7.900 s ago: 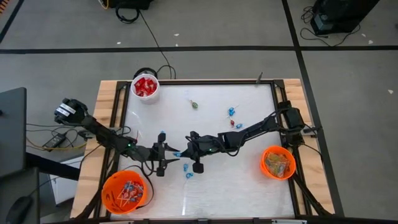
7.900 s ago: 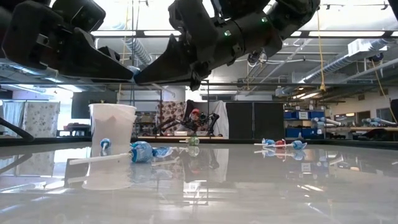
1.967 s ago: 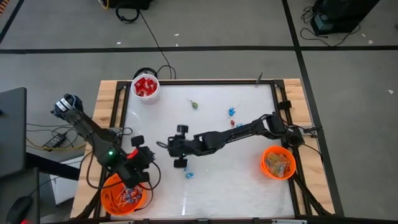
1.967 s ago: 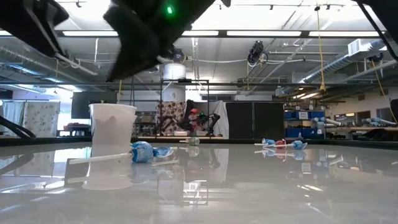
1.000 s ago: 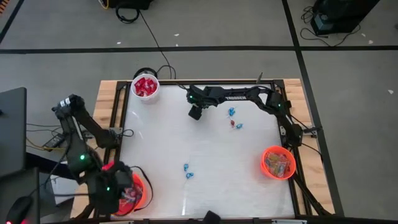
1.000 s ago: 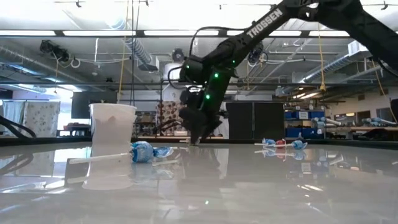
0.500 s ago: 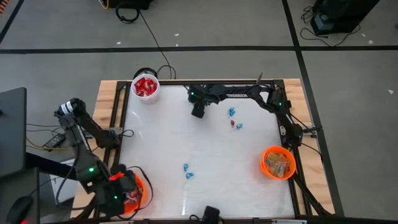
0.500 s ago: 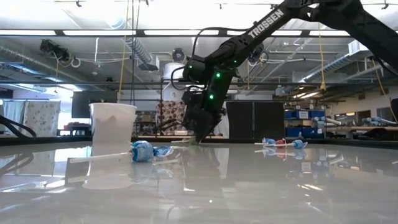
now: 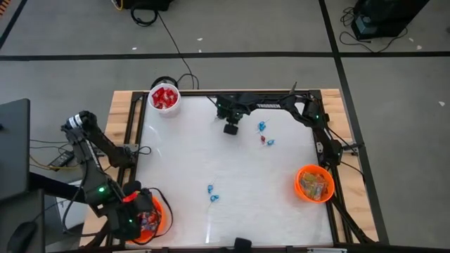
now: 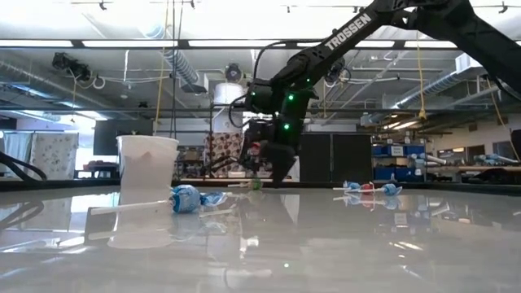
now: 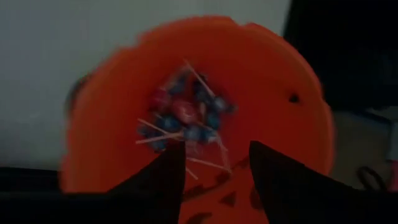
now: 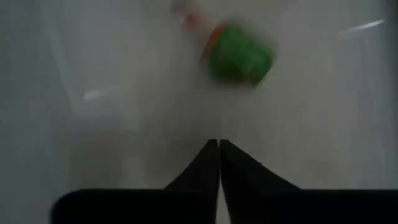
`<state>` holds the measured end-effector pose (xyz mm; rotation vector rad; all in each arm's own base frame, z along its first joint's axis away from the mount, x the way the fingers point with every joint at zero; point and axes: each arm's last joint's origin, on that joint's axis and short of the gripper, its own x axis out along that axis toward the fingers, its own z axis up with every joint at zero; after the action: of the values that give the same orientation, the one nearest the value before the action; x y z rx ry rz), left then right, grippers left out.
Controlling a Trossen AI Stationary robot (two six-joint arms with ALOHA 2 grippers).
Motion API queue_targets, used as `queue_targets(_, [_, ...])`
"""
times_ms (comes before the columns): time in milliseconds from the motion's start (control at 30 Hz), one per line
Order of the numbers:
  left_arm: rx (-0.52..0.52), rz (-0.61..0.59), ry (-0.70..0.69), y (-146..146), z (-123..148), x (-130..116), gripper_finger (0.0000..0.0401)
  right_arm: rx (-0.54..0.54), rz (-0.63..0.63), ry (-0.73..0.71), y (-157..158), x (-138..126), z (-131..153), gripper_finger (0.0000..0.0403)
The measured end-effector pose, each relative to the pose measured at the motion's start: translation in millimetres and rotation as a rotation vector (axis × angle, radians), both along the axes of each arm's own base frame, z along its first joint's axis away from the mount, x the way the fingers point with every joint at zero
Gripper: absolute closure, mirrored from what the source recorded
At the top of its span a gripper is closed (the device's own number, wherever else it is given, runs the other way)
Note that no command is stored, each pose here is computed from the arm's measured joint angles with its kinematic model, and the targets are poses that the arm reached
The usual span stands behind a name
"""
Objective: Sort candy by brand, put in halloween buckets
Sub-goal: Put the green sucker into the left orange bucket
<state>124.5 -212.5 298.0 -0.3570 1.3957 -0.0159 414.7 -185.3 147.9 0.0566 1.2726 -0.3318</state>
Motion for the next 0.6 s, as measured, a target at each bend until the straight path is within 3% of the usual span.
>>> queue_targets(100, [0.077, 0.016, -0.03, 5.9, 5.6, -1.2, 0.0218, 0.044, 0.038, 0.086, 13.4, -4.0, -1.9, 0.0394])
queue_targets(333, [0.346, 0.128, -0.244, 26.7, 18.4, 4.0, 0.0218, 0.069, 0.085, 0.157, 37.5, -2.8, -1.5, 0.0389])
queue_targets(467, [0.449, 0.213, -0.248, 43.9, 15.7, 16.8, 0.0219, 0.109, 0.099, 0.164, 47.0, -2.0, -0.9, 0.0391])
queue_targets(600, [0.536, 0.217, -0.215, 62.3, 1.5, 34.7, 0.0219, 0.157, 0.109, 0.173, 55.1, -3.6, -0.8, 0.0391])
